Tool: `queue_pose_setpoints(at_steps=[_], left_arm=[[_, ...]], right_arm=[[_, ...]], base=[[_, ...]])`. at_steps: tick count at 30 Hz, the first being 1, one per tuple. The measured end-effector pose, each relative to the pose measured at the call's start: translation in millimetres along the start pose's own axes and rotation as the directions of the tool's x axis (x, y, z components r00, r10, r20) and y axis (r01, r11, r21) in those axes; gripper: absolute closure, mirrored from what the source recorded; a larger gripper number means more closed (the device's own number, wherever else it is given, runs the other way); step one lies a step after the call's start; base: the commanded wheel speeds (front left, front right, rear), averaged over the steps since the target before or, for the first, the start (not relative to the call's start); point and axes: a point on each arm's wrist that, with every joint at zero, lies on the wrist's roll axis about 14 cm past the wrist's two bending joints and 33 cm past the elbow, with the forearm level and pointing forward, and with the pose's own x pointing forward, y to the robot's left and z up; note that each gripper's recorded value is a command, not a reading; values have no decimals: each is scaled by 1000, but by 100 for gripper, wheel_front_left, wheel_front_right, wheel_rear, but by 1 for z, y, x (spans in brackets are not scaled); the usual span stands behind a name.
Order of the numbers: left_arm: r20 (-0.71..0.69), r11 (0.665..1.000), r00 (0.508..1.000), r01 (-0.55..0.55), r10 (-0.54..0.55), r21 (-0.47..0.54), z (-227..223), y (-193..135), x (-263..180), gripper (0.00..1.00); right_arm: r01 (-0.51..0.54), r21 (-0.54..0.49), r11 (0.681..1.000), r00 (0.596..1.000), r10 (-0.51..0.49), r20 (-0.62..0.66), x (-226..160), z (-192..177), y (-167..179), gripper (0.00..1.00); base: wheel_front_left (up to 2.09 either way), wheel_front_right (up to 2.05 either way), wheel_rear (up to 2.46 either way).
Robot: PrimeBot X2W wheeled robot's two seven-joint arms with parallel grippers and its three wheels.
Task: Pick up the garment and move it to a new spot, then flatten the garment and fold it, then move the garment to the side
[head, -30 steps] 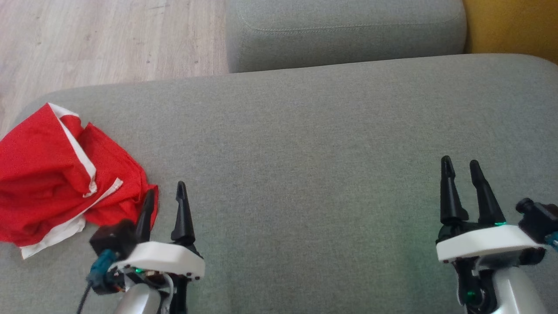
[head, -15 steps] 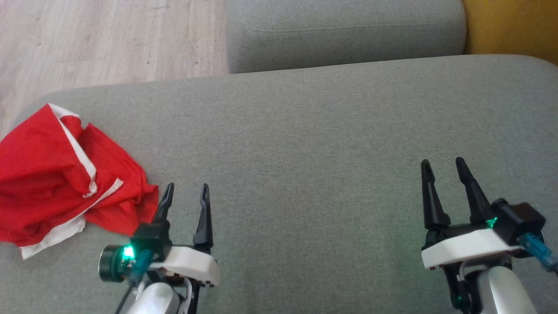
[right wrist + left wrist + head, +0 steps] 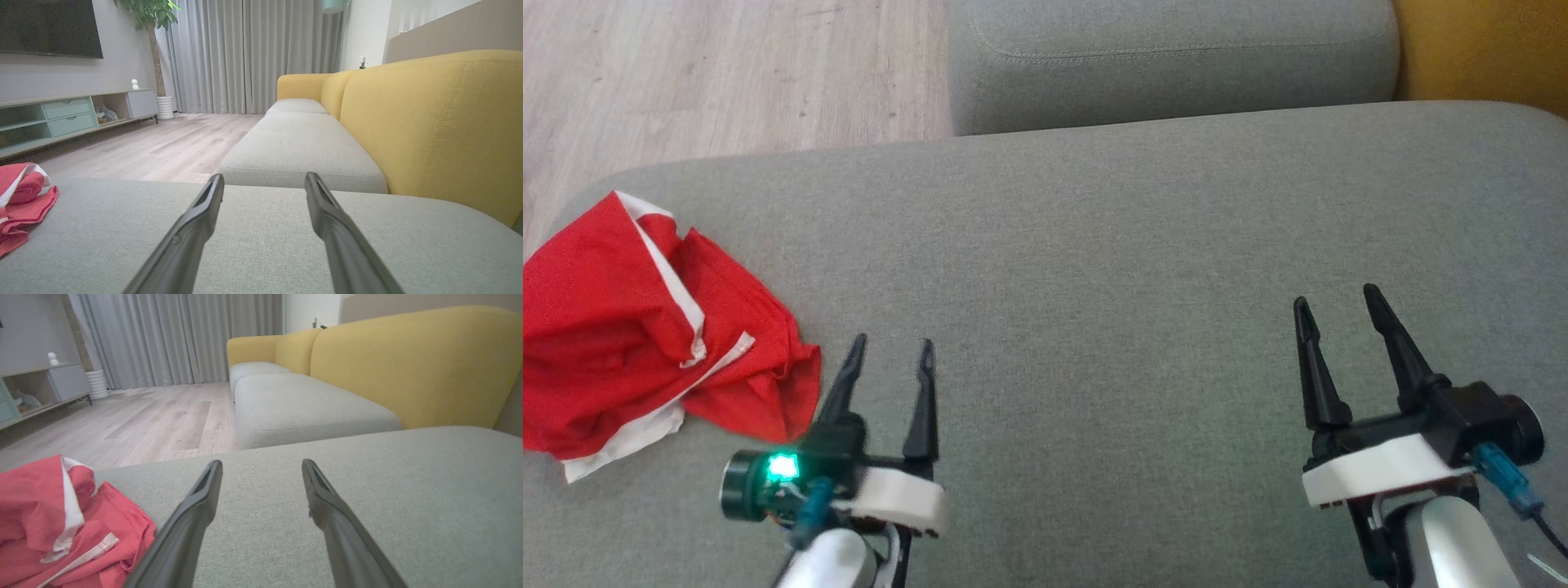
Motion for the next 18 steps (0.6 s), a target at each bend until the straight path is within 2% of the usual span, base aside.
queue_pose_setpoints(at_steps=[3,11,14,18], left_arm=[[4,996,999,-43,43,-81,3,7,0,0],[21,988,998,-63,67,-142,3,14,-5,0],[14,982,999,-47,51,-185,-2,10,-8,0],[1,987,1000,-19,19,-158,-11,4,-11,0]], right_arm=[[1,19,1000,1000,-2,16,0,3,0,0],[40,102,994,999,-41,7,-8,-5,-8,0],[49,104,993,999,-49,-4,-10,-10,-10,0],[39,98,994,999,-37,-21,-12,-18,-6,0]], base=[[0,0,0],[0,0,0],[0,0,0],[0,0,0]])
